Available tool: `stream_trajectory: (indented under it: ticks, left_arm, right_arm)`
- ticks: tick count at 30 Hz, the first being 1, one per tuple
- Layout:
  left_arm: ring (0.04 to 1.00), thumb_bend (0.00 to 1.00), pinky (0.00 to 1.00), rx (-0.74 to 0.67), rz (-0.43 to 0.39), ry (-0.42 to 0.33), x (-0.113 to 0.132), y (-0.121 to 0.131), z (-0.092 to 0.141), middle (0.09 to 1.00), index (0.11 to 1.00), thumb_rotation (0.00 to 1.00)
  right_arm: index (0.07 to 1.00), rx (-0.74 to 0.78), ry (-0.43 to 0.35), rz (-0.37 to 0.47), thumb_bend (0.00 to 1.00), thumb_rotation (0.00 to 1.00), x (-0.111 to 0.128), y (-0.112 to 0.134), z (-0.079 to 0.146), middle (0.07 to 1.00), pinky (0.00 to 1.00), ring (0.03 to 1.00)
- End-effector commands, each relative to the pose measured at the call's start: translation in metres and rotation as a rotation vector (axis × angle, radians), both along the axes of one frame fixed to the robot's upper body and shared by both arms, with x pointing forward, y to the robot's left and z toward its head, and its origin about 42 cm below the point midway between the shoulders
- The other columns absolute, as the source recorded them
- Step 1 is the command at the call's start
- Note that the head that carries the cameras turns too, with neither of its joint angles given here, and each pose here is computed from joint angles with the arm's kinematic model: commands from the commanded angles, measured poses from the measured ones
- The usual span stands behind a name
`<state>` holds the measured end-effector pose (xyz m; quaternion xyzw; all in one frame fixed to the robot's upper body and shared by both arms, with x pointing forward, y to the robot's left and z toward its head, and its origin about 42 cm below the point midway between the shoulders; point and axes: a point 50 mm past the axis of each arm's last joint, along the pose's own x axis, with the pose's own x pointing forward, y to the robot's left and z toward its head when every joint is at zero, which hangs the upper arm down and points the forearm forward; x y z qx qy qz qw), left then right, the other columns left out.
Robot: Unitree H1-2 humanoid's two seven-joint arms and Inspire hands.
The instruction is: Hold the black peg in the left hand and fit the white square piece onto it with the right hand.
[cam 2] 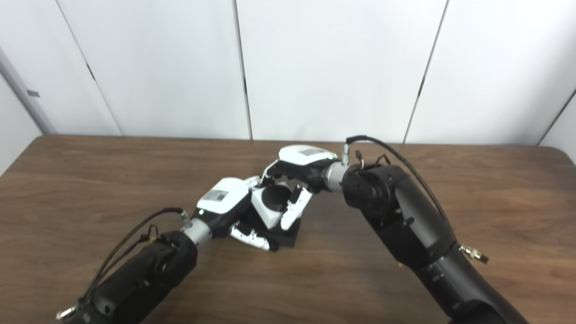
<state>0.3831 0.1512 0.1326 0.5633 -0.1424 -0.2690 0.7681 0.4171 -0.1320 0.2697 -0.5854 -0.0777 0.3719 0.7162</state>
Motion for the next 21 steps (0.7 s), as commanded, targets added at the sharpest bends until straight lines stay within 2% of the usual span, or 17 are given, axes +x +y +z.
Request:
stream_trajectory:
  ticks: [1, 8, 14, 21]
  left_arm:
    - [0.933, 1.0, 0.86, 0.16, -0.079, 0.248, -0.034, -0.006, -0.053, 0.923, 0.576, 0.33]
    - [0.931, 1.0, 0.86, 0.161, -0.059, 0.245, -0.032, 0.0, -0.05, 0.93, 0.604, 0.33]
    - [0.926, 1.0, 0.89, 0.16, -0.018, 0.243, -0.025, 0.011, -0.045, 0.933, 0.696, 0.38]
    - [0.933, 1.0, 0.88, 0.17, 0.006, 0.263, -0.023, 0.016, -0.045, 0.931, 0.681, 0.39]
  right_arm:
    - [0.731, 0.013, -0.113, 0.022, 0.98, 0.36, 0.006, 0.004, 0.04, 0.833, 0.77, 0.841]
    - [0.685, 0.016, -0.135, 0.032, 0.94, 0.31, 0.006, 0.002, 0.041, 0.824, 0.75, 0.831]
    - [0.678, 0.021, -0.146, 0.033, 0.93, 0.3, 0.007, -0.001, 0.042, 0.82, 0.75, 0.825]
    - [0.677, 0.023, -0.15, 0.029, 0.92, 0.29, 0.007, -0.002, 0.043, 0.819, 0.75, 0.827]
